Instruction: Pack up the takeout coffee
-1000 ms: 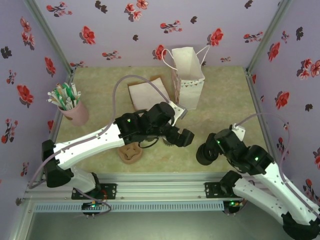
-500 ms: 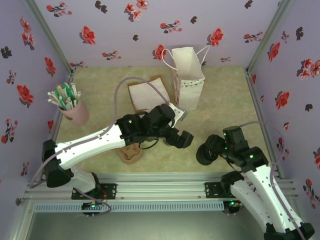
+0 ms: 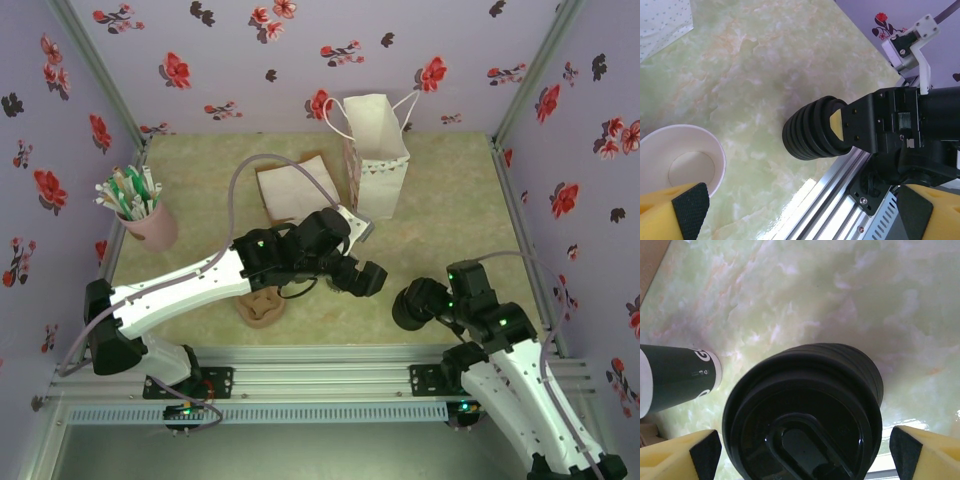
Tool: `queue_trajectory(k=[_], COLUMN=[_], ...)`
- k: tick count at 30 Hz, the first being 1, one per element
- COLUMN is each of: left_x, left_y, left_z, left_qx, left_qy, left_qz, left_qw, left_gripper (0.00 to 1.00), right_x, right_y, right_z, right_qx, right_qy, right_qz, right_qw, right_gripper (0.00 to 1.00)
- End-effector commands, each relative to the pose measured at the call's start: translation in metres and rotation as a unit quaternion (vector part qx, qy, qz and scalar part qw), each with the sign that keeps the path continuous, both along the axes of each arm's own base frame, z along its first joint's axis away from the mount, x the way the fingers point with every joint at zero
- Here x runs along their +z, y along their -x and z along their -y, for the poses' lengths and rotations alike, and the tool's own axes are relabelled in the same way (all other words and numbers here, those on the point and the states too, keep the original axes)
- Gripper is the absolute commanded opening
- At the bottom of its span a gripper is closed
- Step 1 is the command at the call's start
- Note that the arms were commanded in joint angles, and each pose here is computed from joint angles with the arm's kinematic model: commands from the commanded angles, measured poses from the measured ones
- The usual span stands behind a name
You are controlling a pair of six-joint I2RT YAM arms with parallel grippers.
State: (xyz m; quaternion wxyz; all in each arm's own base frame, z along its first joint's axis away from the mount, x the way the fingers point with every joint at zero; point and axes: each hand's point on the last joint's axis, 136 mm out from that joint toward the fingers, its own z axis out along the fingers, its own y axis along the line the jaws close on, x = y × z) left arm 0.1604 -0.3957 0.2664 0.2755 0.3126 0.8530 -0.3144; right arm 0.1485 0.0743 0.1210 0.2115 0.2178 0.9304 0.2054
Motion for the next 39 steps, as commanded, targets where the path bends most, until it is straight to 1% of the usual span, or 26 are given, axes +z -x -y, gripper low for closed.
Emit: queue_trajectory(k=[1, 4, 11, 18, 27, 31, 39], left_x=[0.0008, -0.0001, 0.0010, 0.0006, -0.0003, -0.0006, 0.0000], left_y=[-0.0002, -0.0007, -0.0004, -0.0008, -0.0008, -0.0004, -0.0004], left_z=[0.0015, 0.0015, 0.0027, 0.0029, 0.0028, 0.0022, 0.0014], left_qx=[-0.005, -0.004, -0.005, -0.005, -0.005, -0.005, -0.005], left_qy=[0.003, 0.003, 0.005, 0.004, 0.003, 0.004, 0.005], left_qz=[0.013, 0.012, 0.012, 0.013, 0.012, 0.012, 0.013], left_qw=[1.000, 1.000, 1.000, 1.000, 1.000, 1.000, 1.000], left_gripper=[0.99, 0.99, 0.99, 0.99, 0.99, 0.99, 0.99], right_x=[-0.0015, -0.0038, -0.0035, -0.0025, -0.0040, -0.0060, -0.0093], right_y=[0.0000, 0.0006, -0.0016, -0.0027, -0.0024, -0.0024, -0.0028], right_z=[-0.0036, -0.0040, -0.0056, -0.0062, -0.0059, -0.0059, -0.0052], right_qx=[0.007, 0.008, 0.009, 0.009, 0.010, 0.010, 0.010], right_qy=[-0.011, -0.011, -0.015, -0.016, -0.015, -0.014, -0.008], right_qz=[0.003, 0.000, 0.004, 0.008, 0.006, 0.002, -0.005], right_qw=[1.000, 1.000, 1.000, 1.000, 1.000, 1.000, 1.000], right_gripper=[0.88, 0.88, 0.82, 0.79, 0.80, 0.83, 0.81])
